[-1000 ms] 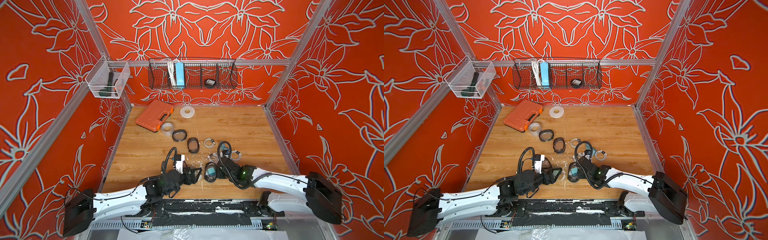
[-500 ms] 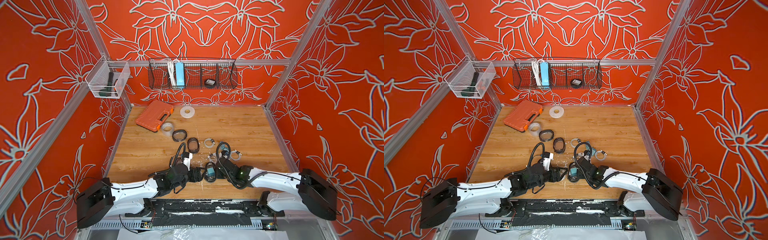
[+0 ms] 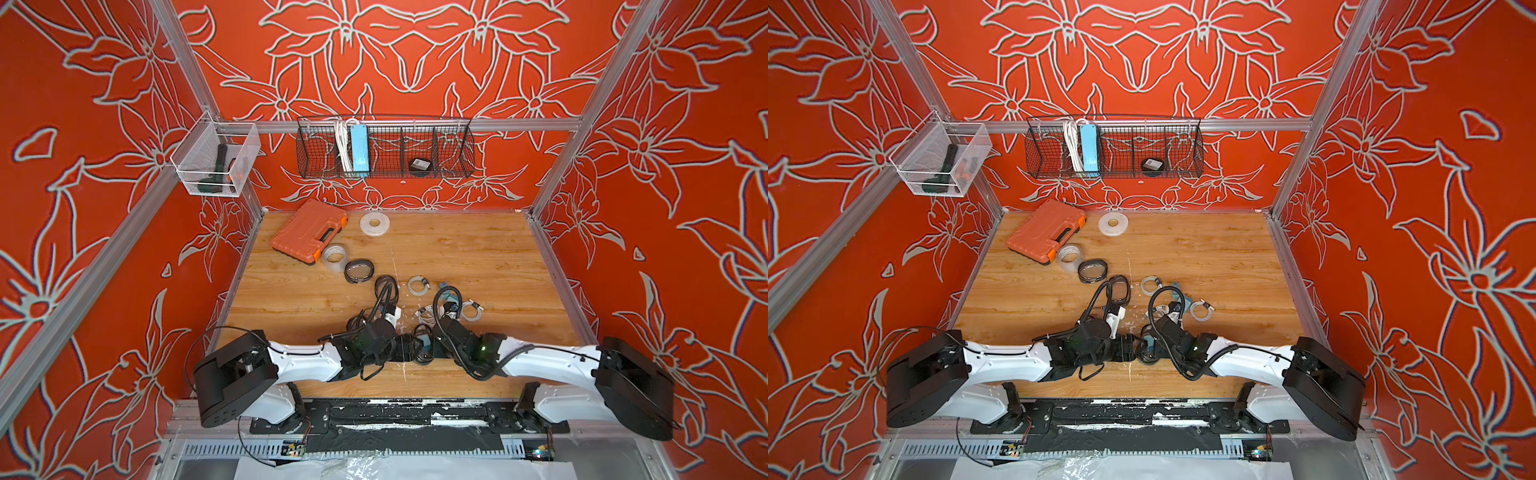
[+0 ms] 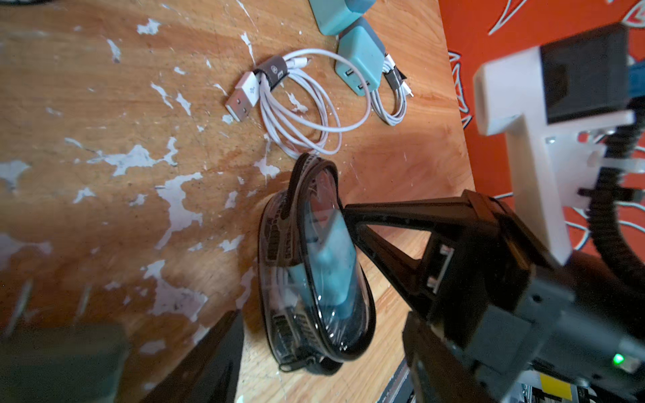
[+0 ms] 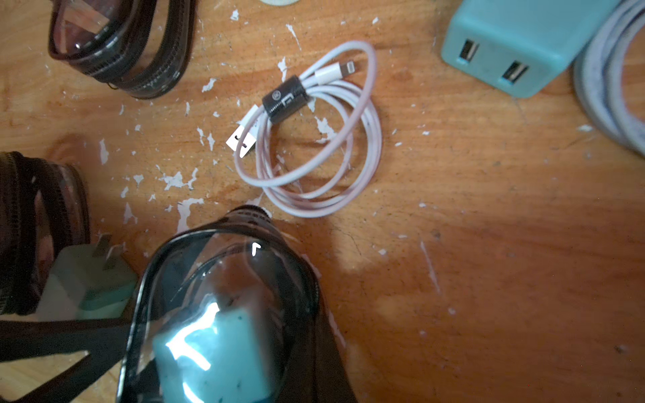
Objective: Pack away charging kits
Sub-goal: Pick up the storage bag at the center of the board.
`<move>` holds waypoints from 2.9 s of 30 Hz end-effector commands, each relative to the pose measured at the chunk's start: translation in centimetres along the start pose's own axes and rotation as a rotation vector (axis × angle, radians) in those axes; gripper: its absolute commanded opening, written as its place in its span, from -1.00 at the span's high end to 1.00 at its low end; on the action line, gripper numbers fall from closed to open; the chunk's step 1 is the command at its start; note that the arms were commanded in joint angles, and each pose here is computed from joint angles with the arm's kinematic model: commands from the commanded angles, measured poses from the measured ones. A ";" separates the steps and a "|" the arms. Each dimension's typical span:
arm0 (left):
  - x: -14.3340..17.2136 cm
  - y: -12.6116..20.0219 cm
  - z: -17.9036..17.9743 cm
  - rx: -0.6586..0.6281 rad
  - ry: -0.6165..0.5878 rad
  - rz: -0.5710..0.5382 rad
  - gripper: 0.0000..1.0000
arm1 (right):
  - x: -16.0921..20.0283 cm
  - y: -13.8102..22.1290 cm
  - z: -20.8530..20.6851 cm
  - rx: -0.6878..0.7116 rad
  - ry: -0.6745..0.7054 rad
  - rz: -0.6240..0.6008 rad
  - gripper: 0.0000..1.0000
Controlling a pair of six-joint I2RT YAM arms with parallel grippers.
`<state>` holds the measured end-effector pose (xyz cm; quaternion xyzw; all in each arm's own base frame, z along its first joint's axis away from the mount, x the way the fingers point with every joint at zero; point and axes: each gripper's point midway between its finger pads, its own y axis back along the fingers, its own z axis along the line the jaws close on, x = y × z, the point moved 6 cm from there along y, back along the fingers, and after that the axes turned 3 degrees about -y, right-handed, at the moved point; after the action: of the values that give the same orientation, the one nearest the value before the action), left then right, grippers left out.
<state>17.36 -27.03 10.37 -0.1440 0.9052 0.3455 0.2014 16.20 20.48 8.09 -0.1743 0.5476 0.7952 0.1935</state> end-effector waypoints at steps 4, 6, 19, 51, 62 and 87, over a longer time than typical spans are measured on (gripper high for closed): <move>-0.4 -1.2 0.4 0.016 0.028 0.022 -0.33 | 1.0 -0.6 -1.7 0.080 0.015 0.018 0.99; -0.3 -1.6 0.5 0.015 0.030 0.035 -0.33 | 1.0 -0.7 -1.7 0.081 0.014 0.018 1.00; 0.2 -3.5 1.4 0.029 0.055 0.097 -0.43 | 1.1 -1.3 -1.6 0.092 0.018 0.025 1.00; 1.5 -6.2 5.9 -0.156 0.142 0.212 -0.24 | 1.2 -1.7 -1.3 0.077 0.022 0.025 1.00; 2.4 -7.4 6.5 -0.179 0.128 0.285 -0.16 | 1.1 -1.7 -1.1 0.071 0.023 0.027 1.00; -1.8 -6.2 0.9 -0.043 0.063 0.212 1.00 | -2.9 4.2 1.6 -0.069 0.102 -0.106 -0.21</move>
<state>23.20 -31.67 7.62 -0.0887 0.9263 0.3338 0.1508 16.12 18.92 9.39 -0.2105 0.5720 0.7704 0.1872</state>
